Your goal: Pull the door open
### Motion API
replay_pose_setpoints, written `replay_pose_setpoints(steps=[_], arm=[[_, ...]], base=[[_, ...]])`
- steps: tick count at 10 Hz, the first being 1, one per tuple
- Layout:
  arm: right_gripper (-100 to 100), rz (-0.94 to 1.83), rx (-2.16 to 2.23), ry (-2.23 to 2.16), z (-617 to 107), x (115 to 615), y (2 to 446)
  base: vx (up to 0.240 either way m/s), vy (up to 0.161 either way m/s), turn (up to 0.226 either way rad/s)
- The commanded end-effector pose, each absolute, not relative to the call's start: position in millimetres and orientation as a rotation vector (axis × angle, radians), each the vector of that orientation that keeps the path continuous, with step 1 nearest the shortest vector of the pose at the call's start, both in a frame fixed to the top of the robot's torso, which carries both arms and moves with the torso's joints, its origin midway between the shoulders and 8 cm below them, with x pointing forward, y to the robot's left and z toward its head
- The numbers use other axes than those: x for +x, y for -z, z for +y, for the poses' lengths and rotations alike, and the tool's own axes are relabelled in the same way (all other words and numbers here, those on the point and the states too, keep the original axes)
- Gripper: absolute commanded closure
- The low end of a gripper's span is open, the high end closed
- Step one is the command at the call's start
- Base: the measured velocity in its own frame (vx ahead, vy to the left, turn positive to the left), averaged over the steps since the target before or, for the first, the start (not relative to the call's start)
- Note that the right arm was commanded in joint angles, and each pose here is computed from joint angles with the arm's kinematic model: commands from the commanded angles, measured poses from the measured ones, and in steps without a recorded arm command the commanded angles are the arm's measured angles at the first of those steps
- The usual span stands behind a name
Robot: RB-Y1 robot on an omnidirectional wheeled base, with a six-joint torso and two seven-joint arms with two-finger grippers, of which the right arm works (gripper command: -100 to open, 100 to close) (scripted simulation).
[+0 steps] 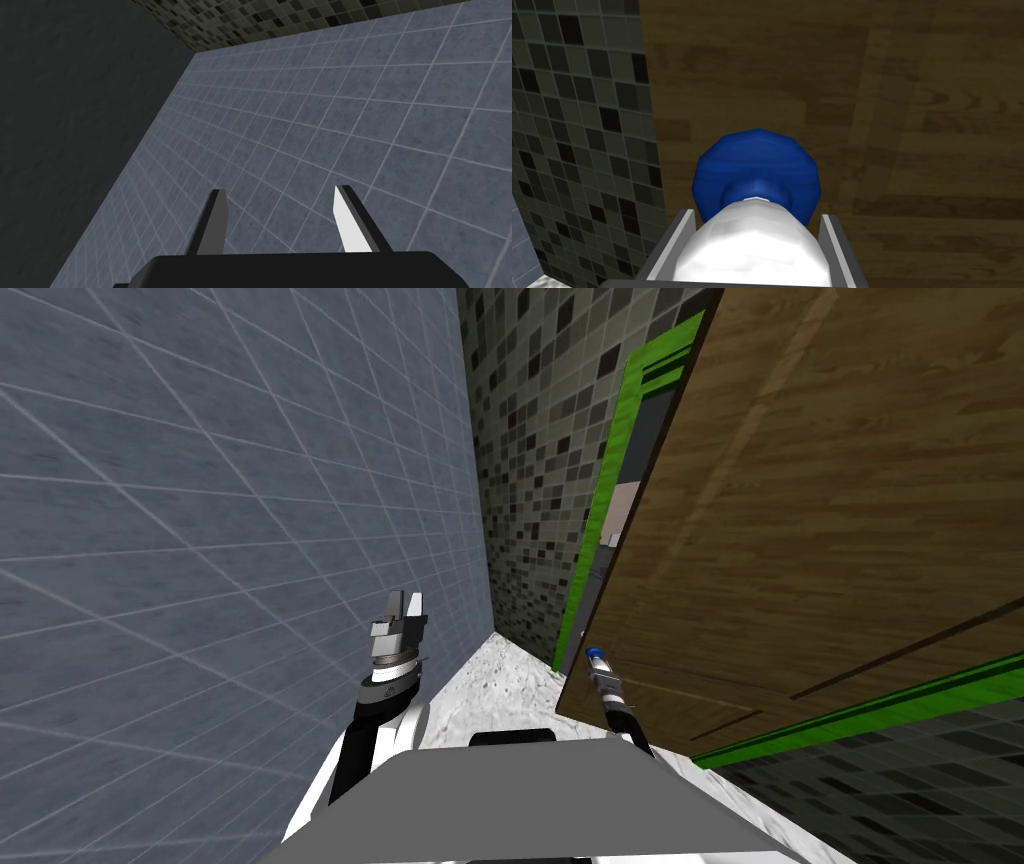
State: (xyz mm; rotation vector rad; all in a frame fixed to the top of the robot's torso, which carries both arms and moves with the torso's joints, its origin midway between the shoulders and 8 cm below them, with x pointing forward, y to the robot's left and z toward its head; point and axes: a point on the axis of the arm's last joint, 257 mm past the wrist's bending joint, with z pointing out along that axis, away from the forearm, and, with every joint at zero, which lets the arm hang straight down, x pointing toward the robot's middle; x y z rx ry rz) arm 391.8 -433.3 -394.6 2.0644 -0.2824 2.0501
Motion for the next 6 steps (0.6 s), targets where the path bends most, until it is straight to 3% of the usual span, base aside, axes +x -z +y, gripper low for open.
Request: replay_pose_setpoints(steps=[1,4,6], arm=[[100,-0.262,2.075,-2.08,-428.6,391.2,391.6],[100,-0.226,2.108,-2.108,-423.7,386.2,391.8],[100,-0.205,2.121,-2.11,-423.2,380.3,393.7]], base=[[-0.21,-0.037,0.119],[-0.228,-0.029,0.121],[-0.137,-0.019,0.077]])
